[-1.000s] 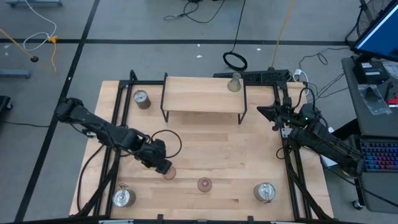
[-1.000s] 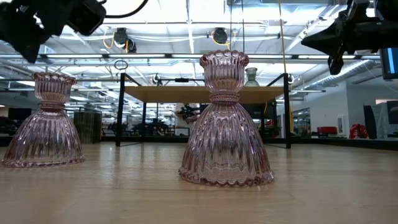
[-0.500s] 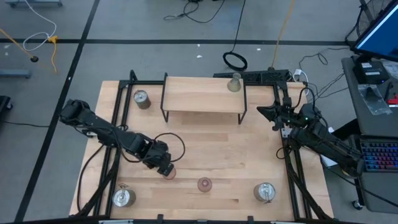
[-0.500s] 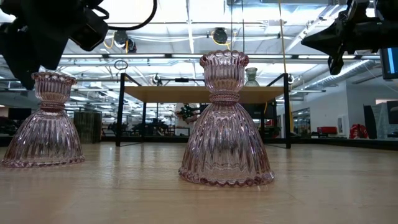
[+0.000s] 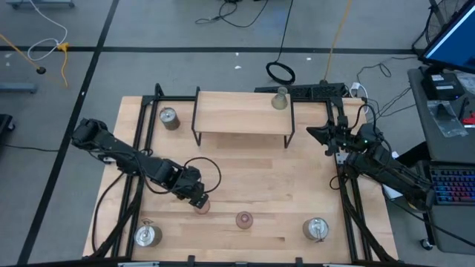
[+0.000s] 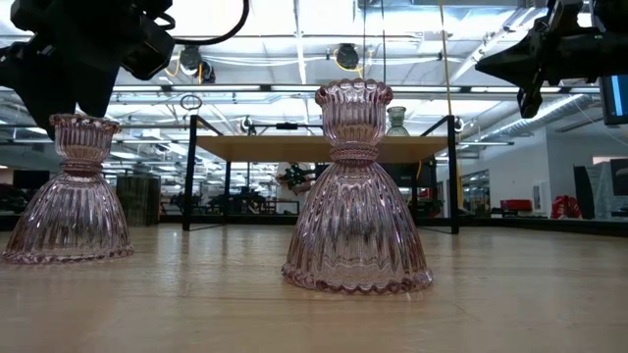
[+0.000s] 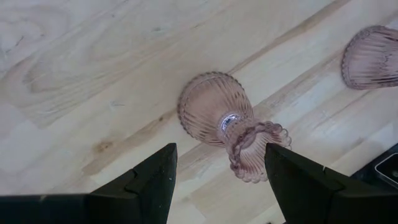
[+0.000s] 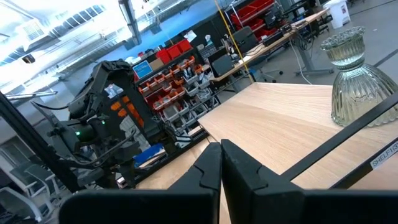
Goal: Pick & Place candle stick holders
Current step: Put the left pink candle holder on the shelf
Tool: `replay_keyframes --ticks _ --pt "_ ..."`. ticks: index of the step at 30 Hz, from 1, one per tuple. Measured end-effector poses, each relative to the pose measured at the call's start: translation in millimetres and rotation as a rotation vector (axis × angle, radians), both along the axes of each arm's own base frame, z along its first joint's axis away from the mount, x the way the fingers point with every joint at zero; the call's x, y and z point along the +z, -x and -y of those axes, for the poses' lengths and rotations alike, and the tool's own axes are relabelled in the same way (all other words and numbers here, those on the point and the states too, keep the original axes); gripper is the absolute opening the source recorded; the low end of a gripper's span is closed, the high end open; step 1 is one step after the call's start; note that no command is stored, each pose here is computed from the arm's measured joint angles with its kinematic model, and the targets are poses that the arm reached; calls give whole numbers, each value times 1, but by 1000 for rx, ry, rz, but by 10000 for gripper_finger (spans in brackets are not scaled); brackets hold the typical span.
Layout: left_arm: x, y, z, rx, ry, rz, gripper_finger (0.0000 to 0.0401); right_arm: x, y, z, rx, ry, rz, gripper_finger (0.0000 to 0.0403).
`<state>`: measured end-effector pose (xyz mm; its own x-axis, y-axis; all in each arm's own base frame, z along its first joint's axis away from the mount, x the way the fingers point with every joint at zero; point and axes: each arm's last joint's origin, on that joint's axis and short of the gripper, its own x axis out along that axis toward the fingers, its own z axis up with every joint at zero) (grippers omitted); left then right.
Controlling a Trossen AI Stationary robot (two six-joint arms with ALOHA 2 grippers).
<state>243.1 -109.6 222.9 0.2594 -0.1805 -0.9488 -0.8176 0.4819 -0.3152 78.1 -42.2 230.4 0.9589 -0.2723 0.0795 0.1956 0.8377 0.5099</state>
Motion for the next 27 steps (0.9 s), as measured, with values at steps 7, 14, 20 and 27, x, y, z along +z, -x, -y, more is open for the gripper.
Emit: replay_keyframes --ticks 7,14,20,27 --pt "0 1 3 -12 0 1 243 0 0 0 0 1 0 0" --pt "-6 -1 4 -23 -26 -12 243 0 0 0 0 2 -1 0" --pt "-20 -6 10 -57 -2 -72 243 0 0 0 0 2 -1 0" --pt "-27 -13 15 -106 33 -59 230 0 0 0 0 0 0 0"
